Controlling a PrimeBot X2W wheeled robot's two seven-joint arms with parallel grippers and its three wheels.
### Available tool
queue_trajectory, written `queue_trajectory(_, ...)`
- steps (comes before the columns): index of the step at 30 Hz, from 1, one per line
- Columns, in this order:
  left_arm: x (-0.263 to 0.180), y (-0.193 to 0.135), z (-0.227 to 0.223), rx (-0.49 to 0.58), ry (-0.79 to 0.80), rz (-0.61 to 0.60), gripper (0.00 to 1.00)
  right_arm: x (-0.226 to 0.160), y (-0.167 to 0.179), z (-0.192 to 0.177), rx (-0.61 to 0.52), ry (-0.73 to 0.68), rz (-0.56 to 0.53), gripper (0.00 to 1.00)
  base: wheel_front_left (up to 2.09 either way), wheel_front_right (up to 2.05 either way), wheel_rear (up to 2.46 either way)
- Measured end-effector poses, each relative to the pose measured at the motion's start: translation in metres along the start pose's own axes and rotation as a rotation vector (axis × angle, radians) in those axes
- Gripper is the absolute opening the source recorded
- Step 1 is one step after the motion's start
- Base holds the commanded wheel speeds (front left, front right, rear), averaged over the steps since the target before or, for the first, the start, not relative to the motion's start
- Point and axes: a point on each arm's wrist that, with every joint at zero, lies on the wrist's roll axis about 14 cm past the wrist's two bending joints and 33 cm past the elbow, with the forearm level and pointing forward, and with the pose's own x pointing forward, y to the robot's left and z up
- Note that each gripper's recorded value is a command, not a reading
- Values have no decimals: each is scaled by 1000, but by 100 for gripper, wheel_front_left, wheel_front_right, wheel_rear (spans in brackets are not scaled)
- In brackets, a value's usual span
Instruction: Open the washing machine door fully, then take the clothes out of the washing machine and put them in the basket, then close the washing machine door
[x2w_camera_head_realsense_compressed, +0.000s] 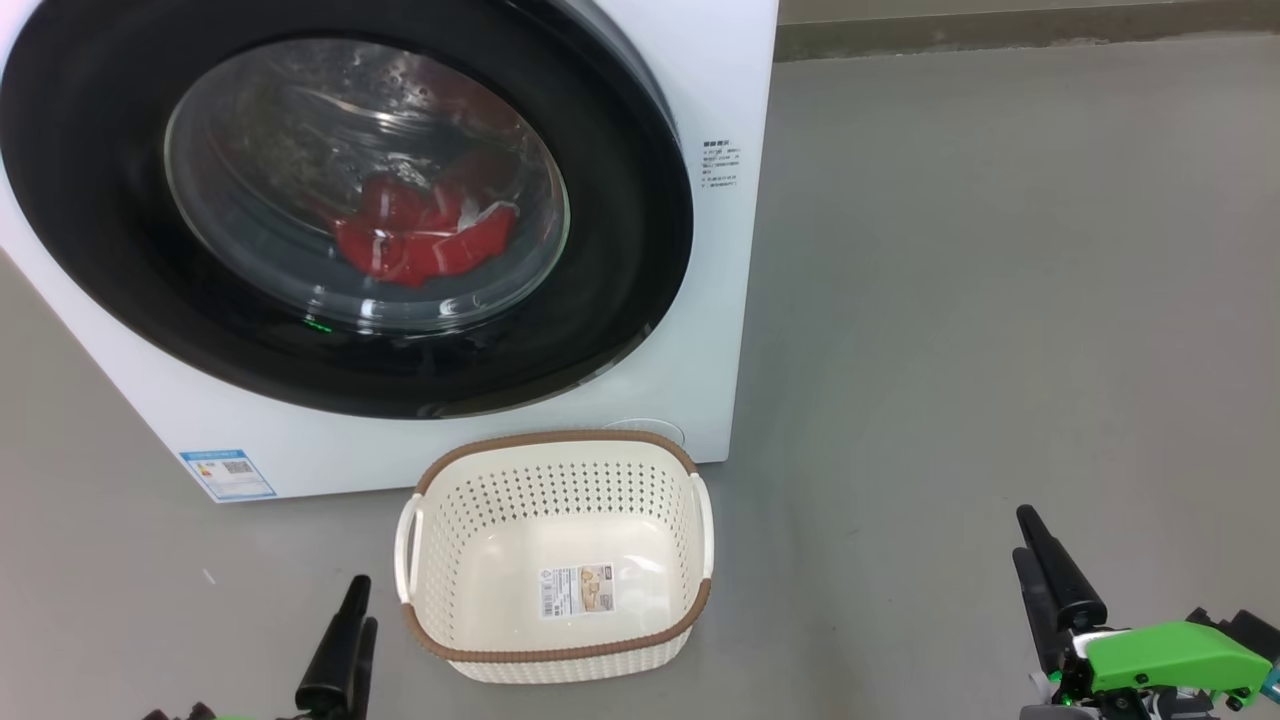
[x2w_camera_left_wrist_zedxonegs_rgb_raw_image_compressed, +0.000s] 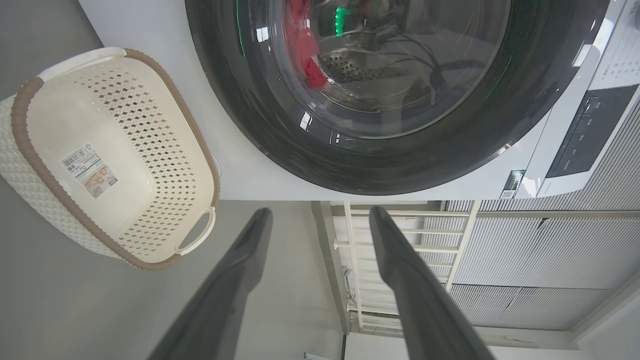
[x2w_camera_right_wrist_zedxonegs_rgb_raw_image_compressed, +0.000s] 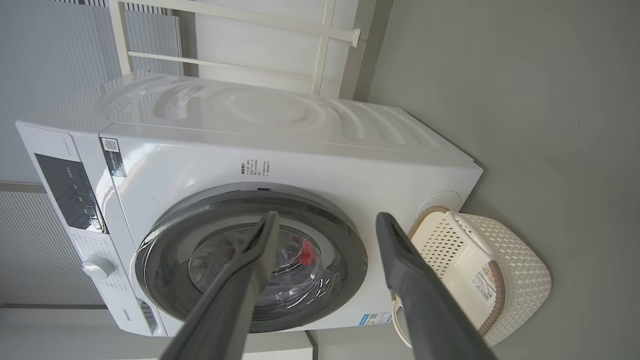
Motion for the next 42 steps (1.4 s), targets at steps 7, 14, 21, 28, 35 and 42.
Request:
queue_trajectory(7,5,-3,-1,90,-3,0,100,5,2,-1,-76,-2,0,100,0,0,0)
queue_trajectory(14,9,-6,-3,189,-3,0,100,7,5,0,-186,-10,5,100,0,0,0)
queue_trajectory(21,10,-7,-4,285,-4,0,100,11,13,2,-314,-21,22,100,0,0,0)
queue_trajectory(28,14,-14,-6,372,-8,-12,100,12,18,3,-449,-30,34,100,0,0,0)
queue_trajectory(35,17,-20,-8,464,-17,-26,100,14,24,3,-565,-37,52,100,0,0,0)
queue_trajectory(42,19,-28,-10,577,-23,-49,100,18,38,4,-666,-60,90,100,0,0,0)
